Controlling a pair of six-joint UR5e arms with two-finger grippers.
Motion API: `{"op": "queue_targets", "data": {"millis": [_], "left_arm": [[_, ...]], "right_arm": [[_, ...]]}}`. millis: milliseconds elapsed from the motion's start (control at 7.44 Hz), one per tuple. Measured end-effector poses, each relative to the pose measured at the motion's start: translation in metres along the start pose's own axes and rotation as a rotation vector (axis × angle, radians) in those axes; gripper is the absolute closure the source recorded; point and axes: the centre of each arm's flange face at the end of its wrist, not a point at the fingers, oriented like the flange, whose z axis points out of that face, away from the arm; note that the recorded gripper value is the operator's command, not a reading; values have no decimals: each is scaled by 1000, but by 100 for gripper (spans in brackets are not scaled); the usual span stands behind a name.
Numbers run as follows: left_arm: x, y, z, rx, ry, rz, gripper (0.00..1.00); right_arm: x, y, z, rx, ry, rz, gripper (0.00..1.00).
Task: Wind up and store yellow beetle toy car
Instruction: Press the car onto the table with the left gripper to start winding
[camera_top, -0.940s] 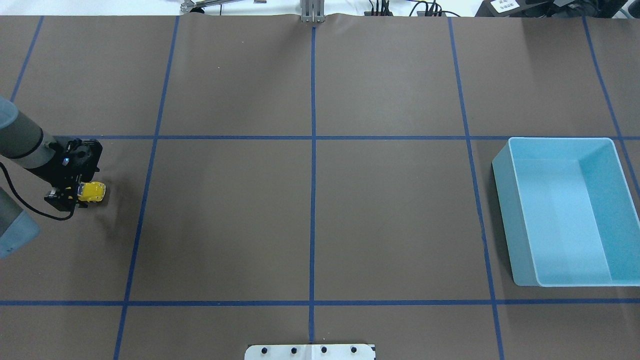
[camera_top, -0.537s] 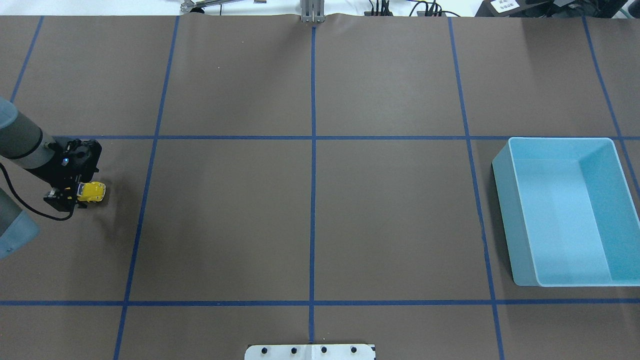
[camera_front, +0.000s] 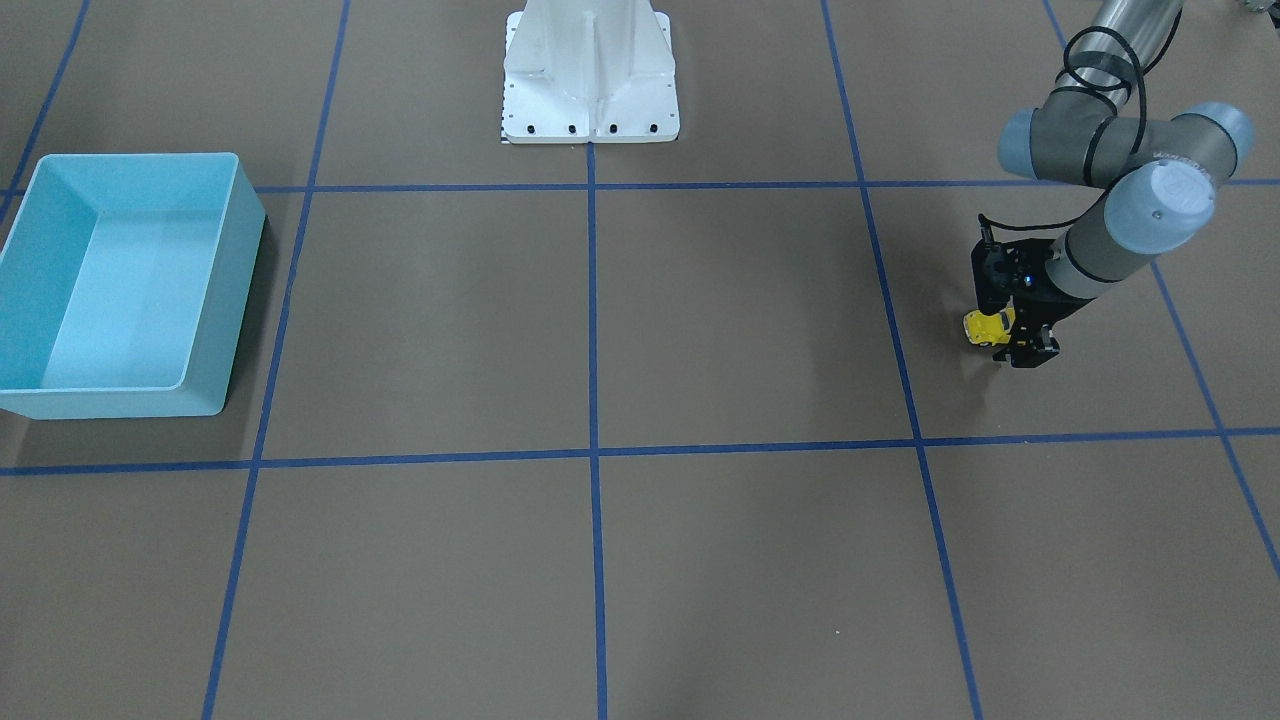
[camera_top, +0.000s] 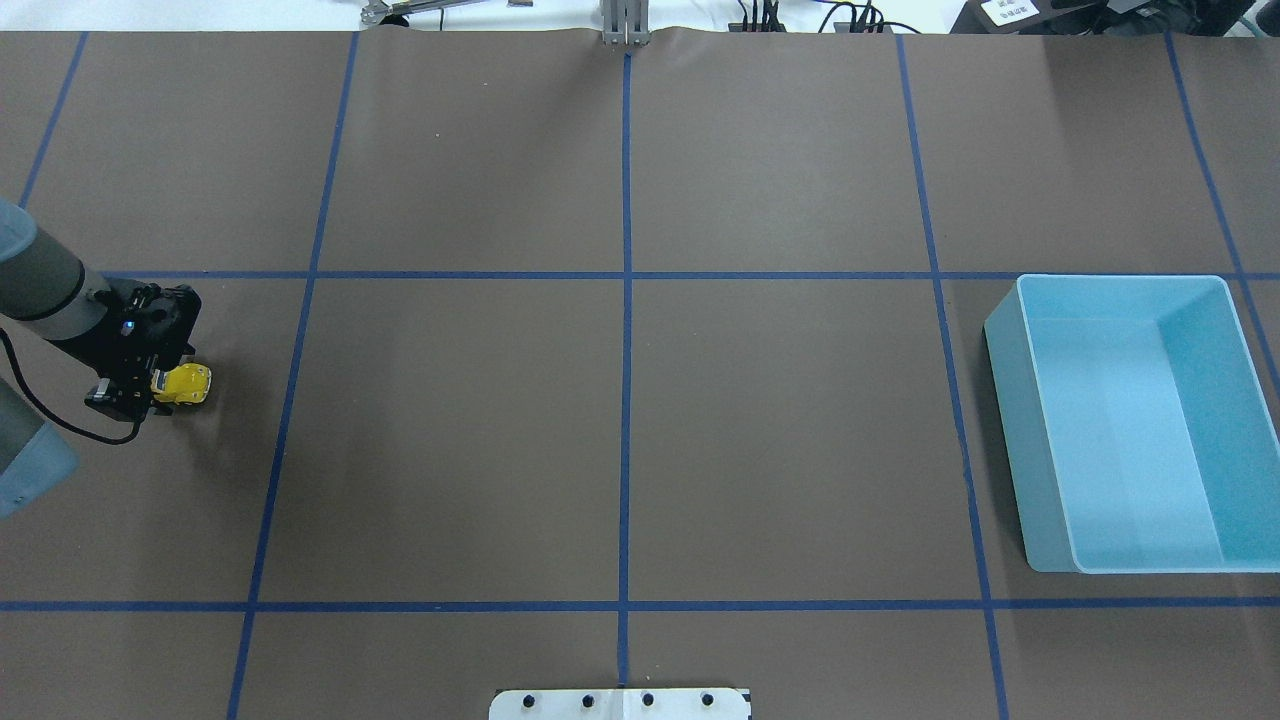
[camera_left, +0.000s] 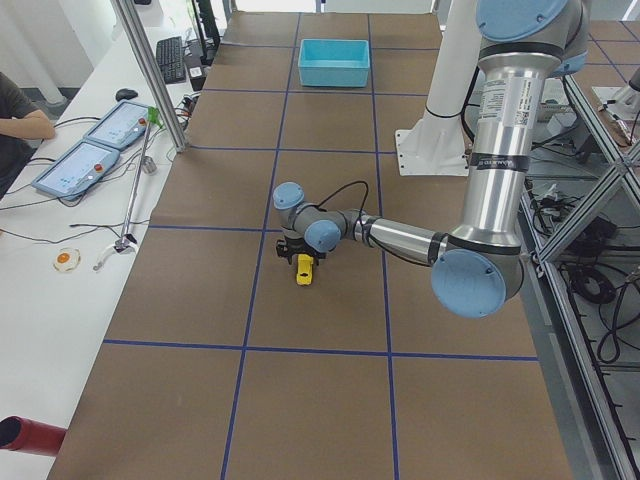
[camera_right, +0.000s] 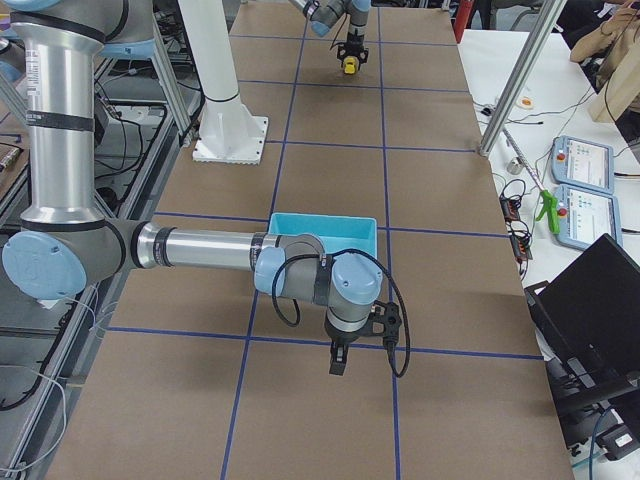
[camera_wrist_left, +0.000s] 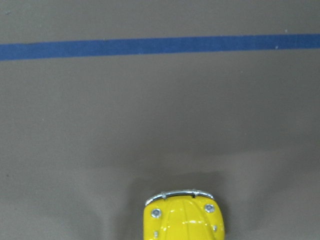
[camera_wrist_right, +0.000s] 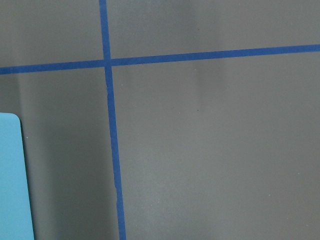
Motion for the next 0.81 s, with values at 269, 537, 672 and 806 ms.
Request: {"op": "queue_targets", "data": {"millis": [269, 537, 672, 806], "left_arm": [[0, -2, -2, 5, -4, 7, 25], [0, -3, -3, 7, -5, 9, 47], [1, -1, -3, 6, -3, 11, 72], [4, 1, -3, 5, -2, 16, 93]], "right_arm": [[0, 0, 0, 0, 0, 0, 0], [0, 0, 0, 0, 0, 1, 0], [0, 0, 0, 0, 0, 1, 0], [0, 0, 0, 0, 0, 1, 0]]}}
